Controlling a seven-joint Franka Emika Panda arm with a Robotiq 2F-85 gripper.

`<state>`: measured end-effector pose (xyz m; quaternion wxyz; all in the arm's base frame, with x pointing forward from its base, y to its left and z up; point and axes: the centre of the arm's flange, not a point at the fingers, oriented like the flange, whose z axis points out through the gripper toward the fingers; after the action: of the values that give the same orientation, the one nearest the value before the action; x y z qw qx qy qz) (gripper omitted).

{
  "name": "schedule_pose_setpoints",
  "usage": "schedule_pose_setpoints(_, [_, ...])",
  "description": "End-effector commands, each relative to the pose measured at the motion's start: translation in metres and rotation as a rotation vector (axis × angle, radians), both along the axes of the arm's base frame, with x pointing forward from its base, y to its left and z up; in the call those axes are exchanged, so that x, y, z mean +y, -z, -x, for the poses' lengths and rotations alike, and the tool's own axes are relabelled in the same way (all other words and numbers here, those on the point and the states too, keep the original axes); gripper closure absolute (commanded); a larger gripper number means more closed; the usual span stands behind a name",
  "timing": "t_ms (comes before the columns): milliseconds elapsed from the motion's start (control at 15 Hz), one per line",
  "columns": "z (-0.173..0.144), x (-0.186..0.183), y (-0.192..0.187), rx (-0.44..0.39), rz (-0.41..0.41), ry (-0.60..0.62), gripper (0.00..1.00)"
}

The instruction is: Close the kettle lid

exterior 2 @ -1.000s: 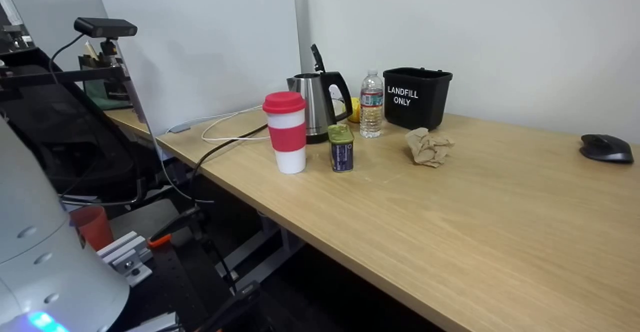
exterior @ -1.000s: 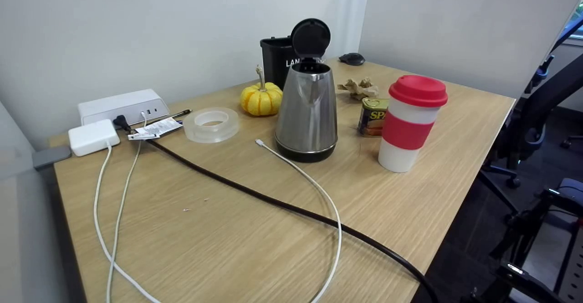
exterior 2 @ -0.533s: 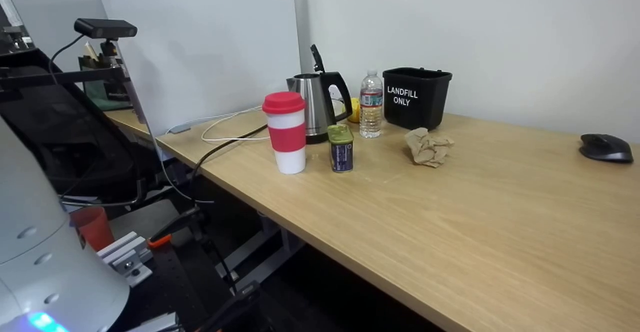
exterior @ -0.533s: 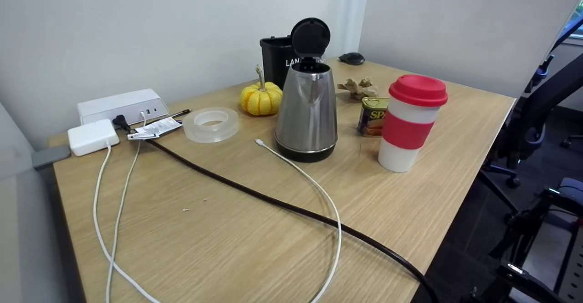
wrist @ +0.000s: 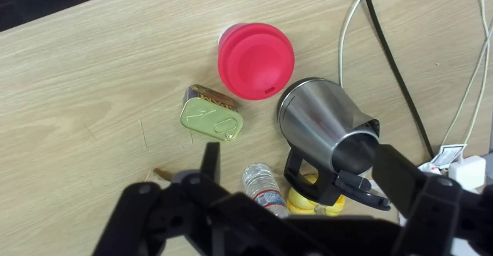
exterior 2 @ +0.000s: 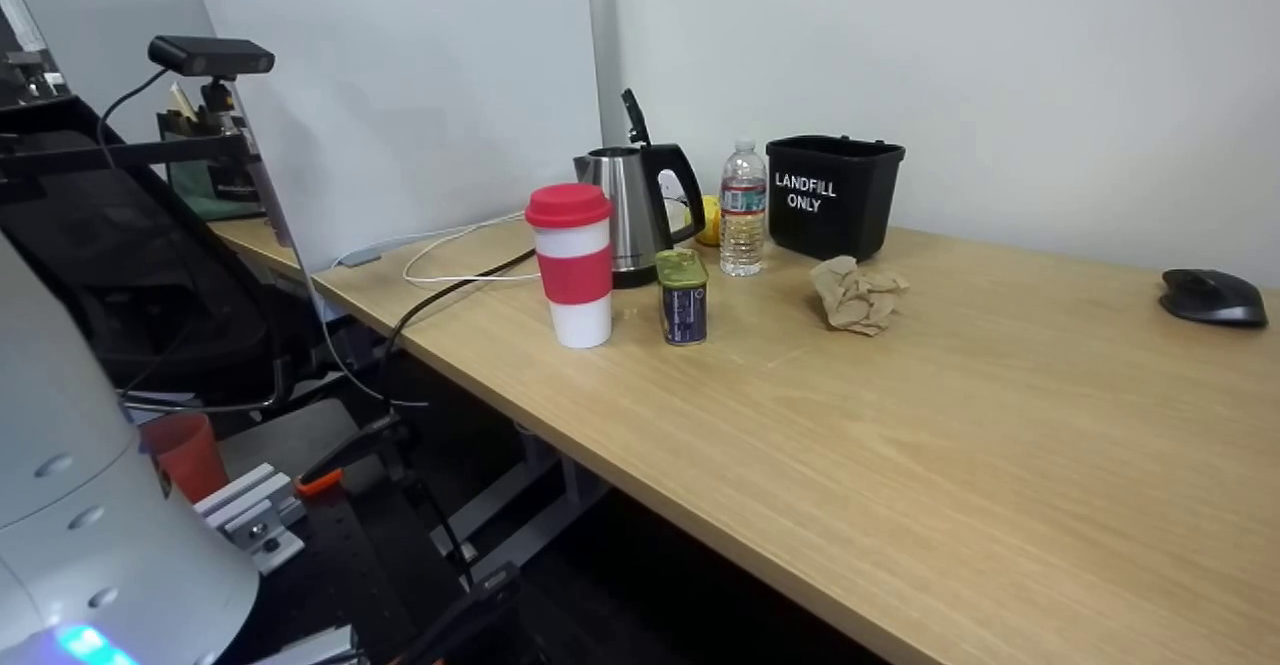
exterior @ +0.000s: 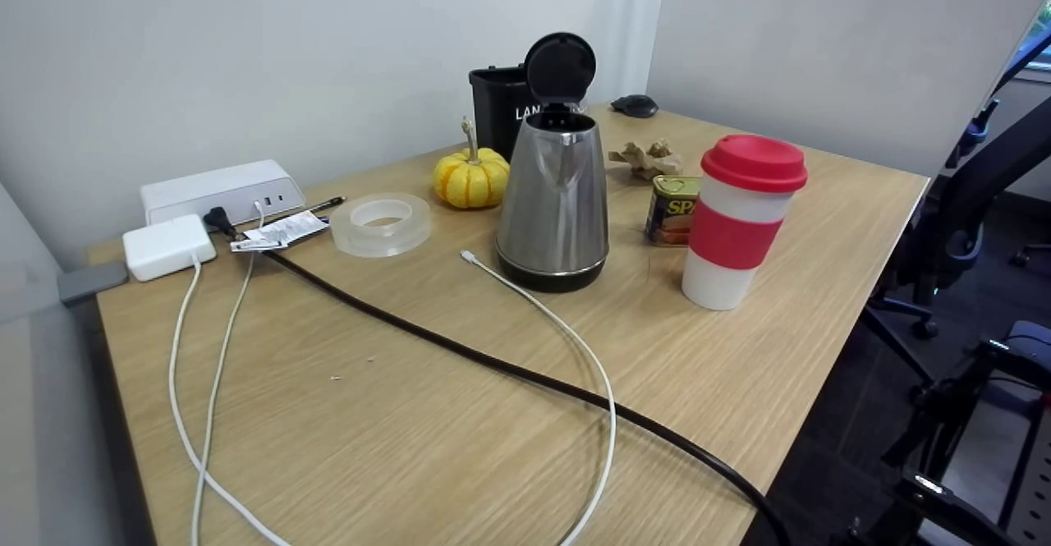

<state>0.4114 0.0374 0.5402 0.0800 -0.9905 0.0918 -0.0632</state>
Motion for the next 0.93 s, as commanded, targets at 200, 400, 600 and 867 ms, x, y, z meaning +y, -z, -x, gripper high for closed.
schedule_pose_setpoints(200, [-0.034,0.022,0.008,-0.232,0.148,0.103,0.00])
schedule_pose_setpoints(400, [-0.053,0.038,0.017,-0.312,0.169,0.132,0.00])
schedule_pose_setpoints(600, [-0.067,0.055,0.025,-0.365,0.179,0.142,0.00])
schedule_pose_setpoints(867, [-0.079,0.081,0.033,-0.431,0.160,0.139,0.07])
